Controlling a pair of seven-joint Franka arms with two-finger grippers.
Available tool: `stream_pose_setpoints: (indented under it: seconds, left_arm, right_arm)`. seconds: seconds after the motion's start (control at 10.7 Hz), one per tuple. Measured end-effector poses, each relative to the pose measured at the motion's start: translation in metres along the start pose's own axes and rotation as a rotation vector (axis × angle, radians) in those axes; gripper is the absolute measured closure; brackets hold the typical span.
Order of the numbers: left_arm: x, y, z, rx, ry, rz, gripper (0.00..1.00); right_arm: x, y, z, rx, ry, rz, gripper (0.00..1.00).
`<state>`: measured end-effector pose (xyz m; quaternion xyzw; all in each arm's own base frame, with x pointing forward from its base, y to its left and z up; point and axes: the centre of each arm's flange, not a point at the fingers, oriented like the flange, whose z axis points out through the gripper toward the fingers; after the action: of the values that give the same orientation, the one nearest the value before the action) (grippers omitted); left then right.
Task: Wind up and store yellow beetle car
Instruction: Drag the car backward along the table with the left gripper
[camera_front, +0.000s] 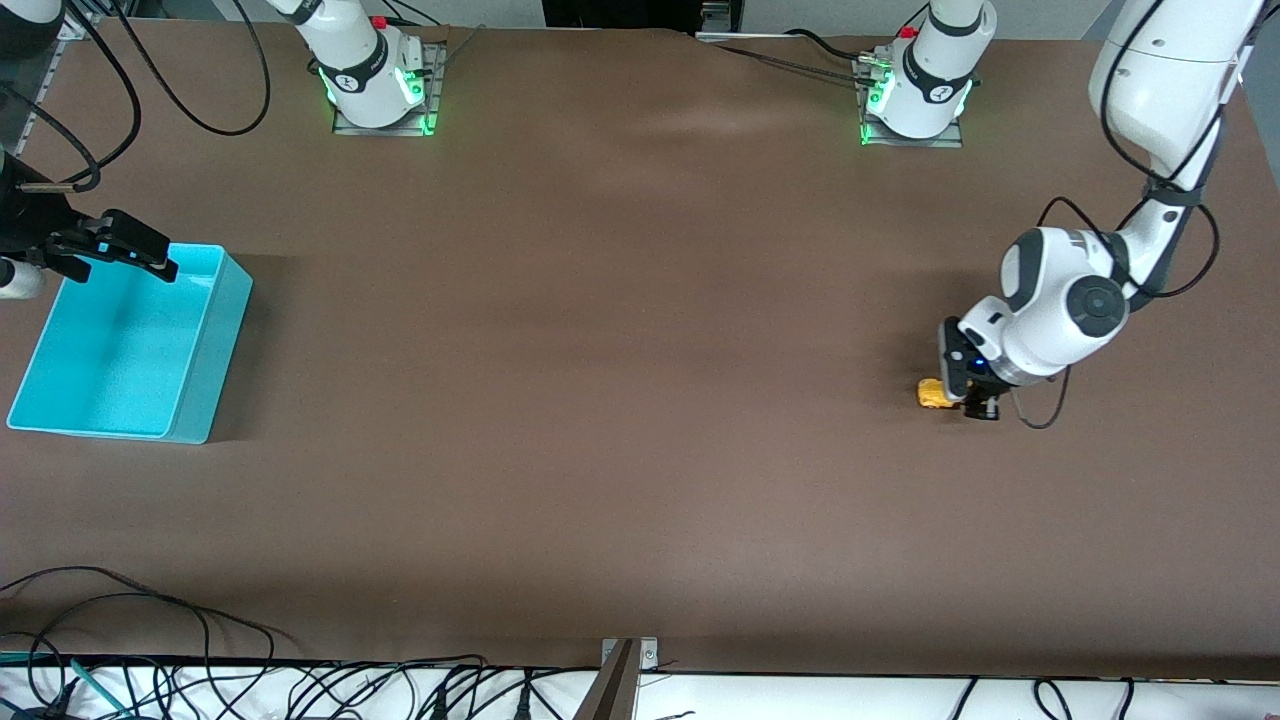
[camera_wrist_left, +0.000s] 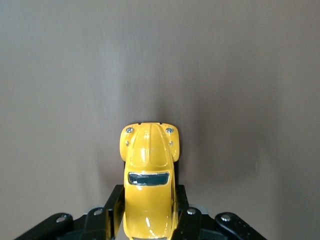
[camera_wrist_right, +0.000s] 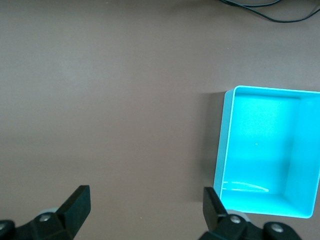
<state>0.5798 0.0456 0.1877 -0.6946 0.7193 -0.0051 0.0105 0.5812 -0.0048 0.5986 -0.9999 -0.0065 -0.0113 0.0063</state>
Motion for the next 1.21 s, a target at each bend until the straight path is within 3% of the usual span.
stream_pose_setpoints:
  seconds: [0.37, 1.21]
  left_arm:
    - [-0.073, 0.005, 0.000, 0.011, -0.003, 0.025, 0.56]
    - [-0.116, 0.008, 0.000, 0.021, -0.007, 0.012, 0.56]
  right_arm:
    - [0.000, 0.001, 0.000, 0.000, 0.000, 0.001, 0.00]
    - [0.000, 0.001, 0.000, 0.000, 0.000, 0.002, 0.00]
